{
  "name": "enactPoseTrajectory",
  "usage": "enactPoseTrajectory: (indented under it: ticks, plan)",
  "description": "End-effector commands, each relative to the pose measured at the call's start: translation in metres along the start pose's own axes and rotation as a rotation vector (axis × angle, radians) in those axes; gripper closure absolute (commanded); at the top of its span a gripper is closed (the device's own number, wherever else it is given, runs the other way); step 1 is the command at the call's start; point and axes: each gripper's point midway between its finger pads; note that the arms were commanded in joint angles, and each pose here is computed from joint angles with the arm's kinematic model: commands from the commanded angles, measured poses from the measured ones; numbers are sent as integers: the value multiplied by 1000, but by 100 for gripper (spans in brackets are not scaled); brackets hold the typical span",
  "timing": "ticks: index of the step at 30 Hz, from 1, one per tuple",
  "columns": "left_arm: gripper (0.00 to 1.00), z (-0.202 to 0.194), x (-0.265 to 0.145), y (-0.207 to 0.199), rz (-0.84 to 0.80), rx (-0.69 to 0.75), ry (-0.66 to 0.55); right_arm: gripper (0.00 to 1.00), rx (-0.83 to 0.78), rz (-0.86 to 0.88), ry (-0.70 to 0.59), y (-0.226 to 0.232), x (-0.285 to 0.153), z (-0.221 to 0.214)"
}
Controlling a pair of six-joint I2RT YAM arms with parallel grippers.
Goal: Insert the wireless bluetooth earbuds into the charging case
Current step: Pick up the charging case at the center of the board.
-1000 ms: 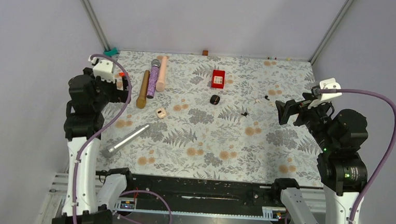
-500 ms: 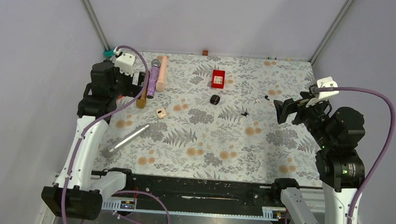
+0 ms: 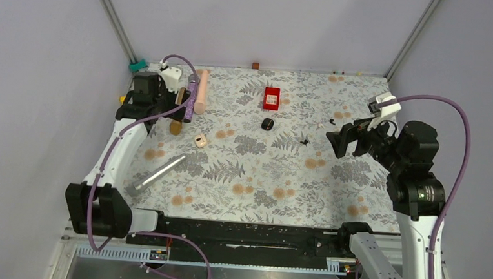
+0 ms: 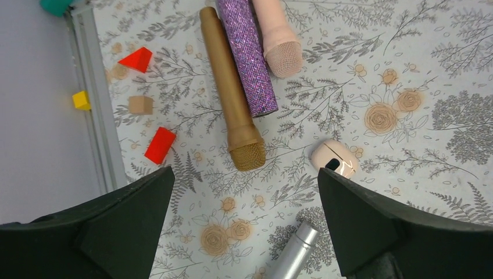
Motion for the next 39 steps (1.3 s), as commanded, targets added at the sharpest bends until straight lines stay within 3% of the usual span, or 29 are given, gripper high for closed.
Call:
enactPoseTrajectory:
  ticks: [1, 9, 19, 24, 39]
  plan:
    - [2, 2, 24, 0, -22, 19, -4, 1, 12, 53, 6, 6, 8, -5]
    - [2, -17, 64, -24, -116, 43, 97, 1, -4, 79, -4, 8, 9, -10]
    - [2, -47, 102, -106, -256, 176, 240, 1, -9, 84, 4, 7, 12, -15]
    - [2, -61, 109, -114, -317, 247, 304, 1, -11, 102, -7, 11, 9, -16]
    - [1, -84, 102, -136, -536, 421, 347, 1, -11, 122, -9, 15, 8, -18]
Point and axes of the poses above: each gripper's point midway between its finger pads, its own x axis out along the fingers, its own y axis along the line the jaws close on, z = x × y, and after that the axes turned 14 degrees about x, right-handed
